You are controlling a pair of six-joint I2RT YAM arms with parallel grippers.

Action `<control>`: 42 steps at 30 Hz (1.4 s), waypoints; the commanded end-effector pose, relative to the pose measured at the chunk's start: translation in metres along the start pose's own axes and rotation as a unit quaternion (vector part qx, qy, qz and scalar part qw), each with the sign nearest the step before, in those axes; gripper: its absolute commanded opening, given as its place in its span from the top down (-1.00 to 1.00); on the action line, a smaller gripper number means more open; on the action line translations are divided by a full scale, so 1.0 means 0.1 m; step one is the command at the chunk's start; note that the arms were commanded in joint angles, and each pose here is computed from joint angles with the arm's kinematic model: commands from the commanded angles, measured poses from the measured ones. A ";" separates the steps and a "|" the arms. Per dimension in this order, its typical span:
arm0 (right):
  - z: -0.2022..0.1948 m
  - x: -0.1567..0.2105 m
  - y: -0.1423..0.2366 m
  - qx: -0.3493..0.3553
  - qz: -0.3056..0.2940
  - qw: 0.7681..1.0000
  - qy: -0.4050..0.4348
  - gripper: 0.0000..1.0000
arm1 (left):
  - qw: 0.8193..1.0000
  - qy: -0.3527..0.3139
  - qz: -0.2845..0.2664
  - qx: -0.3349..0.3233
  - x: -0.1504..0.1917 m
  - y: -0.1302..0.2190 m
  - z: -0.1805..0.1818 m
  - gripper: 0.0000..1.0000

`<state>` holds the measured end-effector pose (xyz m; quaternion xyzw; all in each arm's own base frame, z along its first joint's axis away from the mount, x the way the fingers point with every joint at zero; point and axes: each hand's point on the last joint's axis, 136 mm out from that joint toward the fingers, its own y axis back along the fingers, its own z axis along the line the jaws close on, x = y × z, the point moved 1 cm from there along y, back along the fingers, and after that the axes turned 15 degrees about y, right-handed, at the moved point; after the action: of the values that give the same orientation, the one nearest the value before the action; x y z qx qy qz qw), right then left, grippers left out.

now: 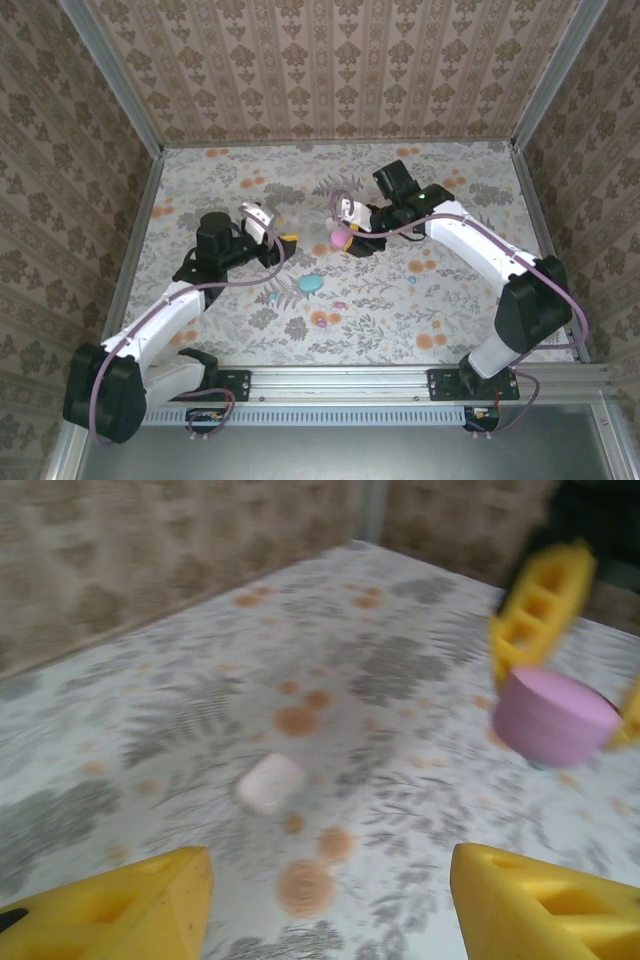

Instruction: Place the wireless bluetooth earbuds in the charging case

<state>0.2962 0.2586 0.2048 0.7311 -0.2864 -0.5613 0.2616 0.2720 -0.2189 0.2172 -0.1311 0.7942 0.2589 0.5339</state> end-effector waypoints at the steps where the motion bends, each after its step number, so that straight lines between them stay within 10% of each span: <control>1: 0.19 -0.21 0.15 -0.039 -0.046 0.998 -0.013 0.28 | 0.985 -0.095 -0.007 0.142 -0.14 0.07 -0.48 -0.30; 10: 0.17 -0.49 0.31 -0.029 -0.103 0.994 -0.001 0.29 | 0.962 -0.141 0.023 0.234 -0.13 -0.03 -0.91 -0.32; 42: 0.22 -0.43 0.33 0.000 -0.098 0.995 0.036 0.27 | 0.966 -0.138 0.007 0.221 -0.30 -0.29 -1.00 -0.04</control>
<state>0.2660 0.2676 0.2451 0.7601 -0.2054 -0.5753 0.2216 0.2184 -0.2965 0.2516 0.0394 0.7566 0.1096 0.6434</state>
